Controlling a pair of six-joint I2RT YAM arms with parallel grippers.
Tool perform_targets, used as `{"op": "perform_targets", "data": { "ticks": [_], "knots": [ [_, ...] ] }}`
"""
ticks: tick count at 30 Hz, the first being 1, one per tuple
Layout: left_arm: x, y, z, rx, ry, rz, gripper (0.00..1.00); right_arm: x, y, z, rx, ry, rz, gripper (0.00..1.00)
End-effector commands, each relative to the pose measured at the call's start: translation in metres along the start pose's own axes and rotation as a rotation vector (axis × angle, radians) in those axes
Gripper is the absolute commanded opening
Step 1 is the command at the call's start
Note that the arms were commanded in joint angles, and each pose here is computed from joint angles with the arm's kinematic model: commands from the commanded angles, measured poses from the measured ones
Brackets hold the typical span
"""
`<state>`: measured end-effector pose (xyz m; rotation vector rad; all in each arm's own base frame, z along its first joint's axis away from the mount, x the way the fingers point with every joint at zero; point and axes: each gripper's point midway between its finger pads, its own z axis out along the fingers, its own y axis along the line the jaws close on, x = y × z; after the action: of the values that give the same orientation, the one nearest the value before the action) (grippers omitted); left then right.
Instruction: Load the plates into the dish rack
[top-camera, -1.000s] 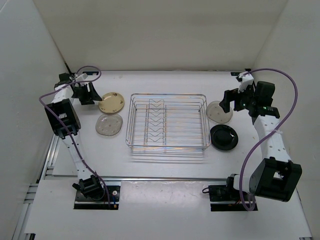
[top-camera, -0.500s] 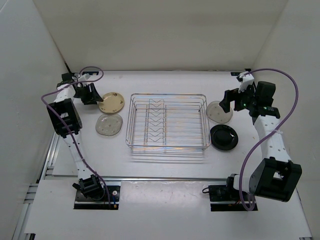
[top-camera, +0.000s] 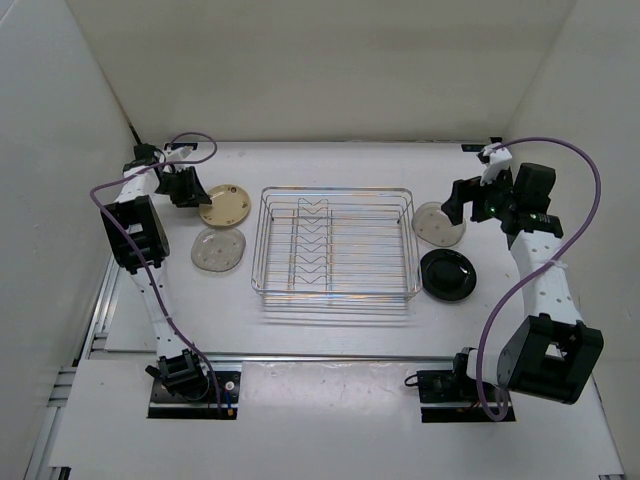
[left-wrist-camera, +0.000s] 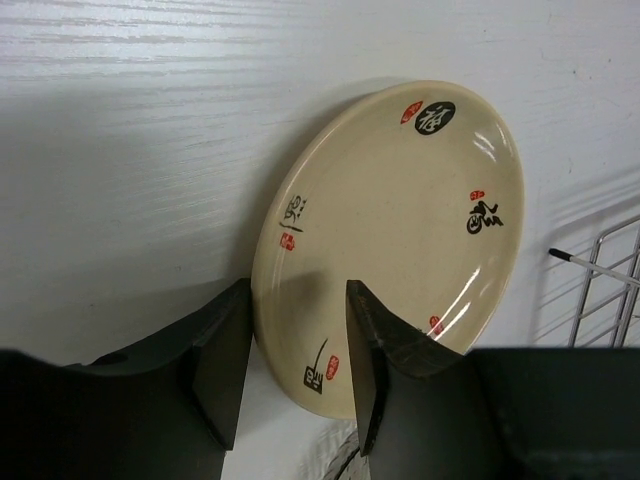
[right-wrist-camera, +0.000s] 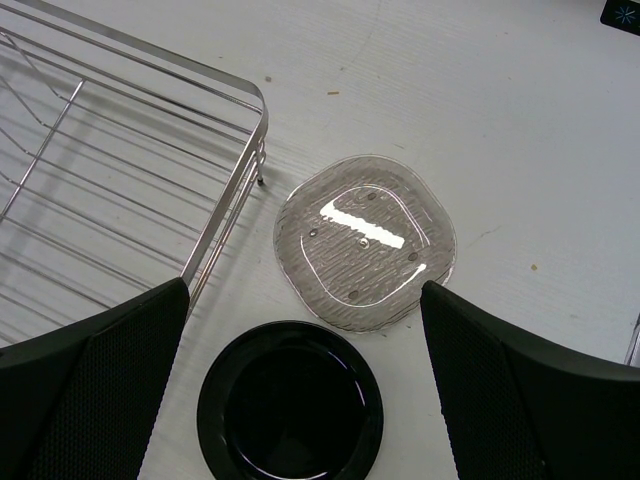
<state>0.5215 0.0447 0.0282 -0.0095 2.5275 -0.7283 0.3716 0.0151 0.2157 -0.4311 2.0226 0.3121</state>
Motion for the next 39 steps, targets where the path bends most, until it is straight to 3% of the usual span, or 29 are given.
{"op": "perform_targets", "data": {
  "ticks": [1, 7, 20, 25, 33, 39],
  "knots": [
    [-0.003, 0.001, -0.002, -0.021, 0.003, 0.027, 0.50, -0.010, -0.001, -0.006, 0.002, -0.049, -0.019, 1.00],
    [-0.001, 0.003, -0.002, -0.031, 0.012, 0.022, 0.45, -0.013, 0.000, -0.009, -0.006, -0.062, -0.012, 1.00],
    [0.008, 0.018, -0.002, -0.112, 0.047, 0.007, 0.11, -0.012, 0.001, -0.013, -0.017, -0.070, -0.005, 1.00],
    [-0.001, 0.013, -0.012, -0.127, 0.022, 0.025, 0.11, -0.010, -0.001, -0.015, -0.009, -0.071, -0.001, 1.00],
    [-0.080, -0.038, -0.089, -0.148, -0.199, 0.164, 0.11, 0.003, 0.002, -0.012, -0.025, -0.050, 0.008, 1.00],
    [-0.112, -0.098, -0.146, -0.139, -0.327, 0.278, 0.11, 0.016, 0.000, -0.009, -0.012, -0.023, -0.008, 1.00]
  ]
}}
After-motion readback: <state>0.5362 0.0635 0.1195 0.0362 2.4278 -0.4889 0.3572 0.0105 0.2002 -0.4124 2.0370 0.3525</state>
